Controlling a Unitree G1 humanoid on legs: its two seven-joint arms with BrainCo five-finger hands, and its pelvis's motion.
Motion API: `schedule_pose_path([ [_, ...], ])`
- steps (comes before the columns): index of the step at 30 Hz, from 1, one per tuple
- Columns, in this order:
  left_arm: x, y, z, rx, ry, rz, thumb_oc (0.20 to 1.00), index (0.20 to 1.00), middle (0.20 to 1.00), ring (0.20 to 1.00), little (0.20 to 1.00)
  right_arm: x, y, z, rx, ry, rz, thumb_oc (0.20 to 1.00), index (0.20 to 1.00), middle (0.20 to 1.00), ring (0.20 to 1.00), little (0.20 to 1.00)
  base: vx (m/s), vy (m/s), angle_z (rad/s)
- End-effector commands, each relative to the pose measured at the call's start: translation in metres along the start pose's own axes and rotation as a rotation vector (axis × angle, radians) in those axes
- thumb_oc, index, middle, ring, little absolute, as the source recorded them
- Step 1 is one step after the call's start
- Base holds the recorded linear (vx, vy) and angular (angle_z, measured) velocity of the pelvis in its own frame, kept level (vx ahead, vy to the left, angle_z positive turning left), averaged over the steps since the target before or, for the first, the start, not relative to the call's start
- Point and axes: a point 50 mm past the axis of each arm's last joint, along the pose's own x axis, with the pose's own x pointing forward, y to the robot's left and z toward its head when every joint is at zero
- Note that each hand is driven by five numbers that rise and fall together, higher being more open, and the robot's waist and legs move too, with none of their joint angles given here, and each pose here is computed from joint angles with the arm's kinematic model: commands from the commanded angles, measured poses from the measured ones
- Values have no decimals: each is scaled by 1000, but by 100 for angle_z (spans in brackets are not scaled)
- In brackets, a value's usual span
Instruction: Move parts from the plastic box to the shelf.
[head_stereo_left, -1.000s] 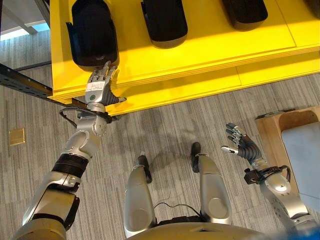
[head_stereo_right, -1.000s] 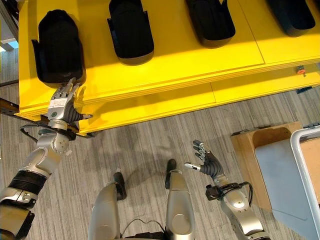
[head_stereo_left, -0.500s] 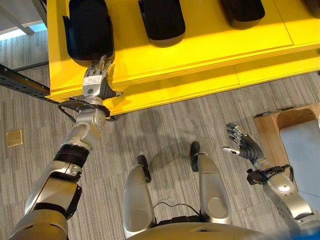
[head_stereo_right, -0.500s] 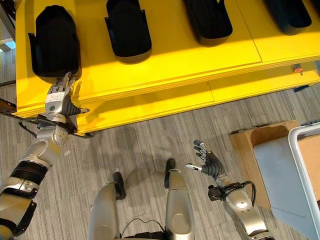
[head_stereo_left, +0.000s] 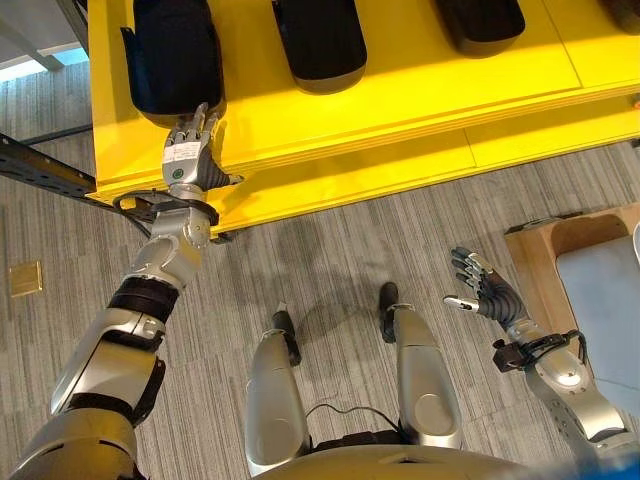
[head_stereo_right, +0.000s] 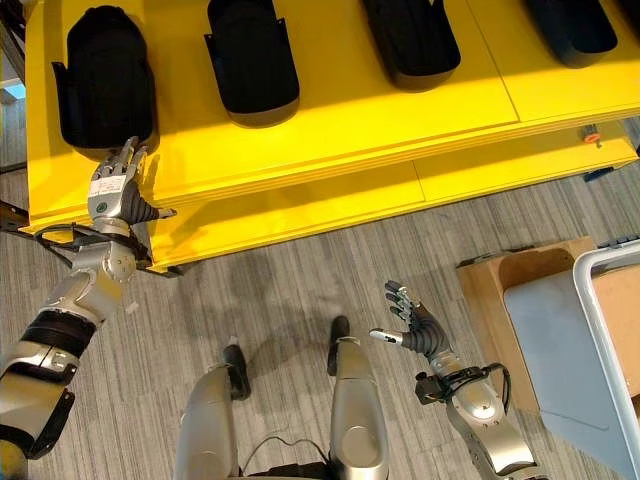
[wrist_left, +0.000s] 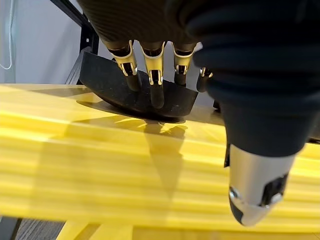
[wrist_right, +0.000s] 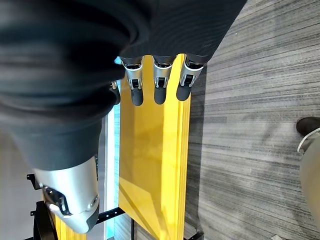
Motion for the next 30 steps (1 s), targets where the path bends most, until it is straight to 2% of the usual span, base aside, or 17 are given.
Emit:
schedule_pose_path([
  [1,5,16,-12,55,-1,60,1000,1000,1000,1000,1000,-13,-3,8,-8,-54,6,1000,1000,1000,1000,1000,7,5,-3],
  [30,18,26,-19,84,31,63,1000,1000,1000,1000,1000,-16,-4,6,-12,-43,11,1000,1000,1000,1000,1000,2,1,-1],
])
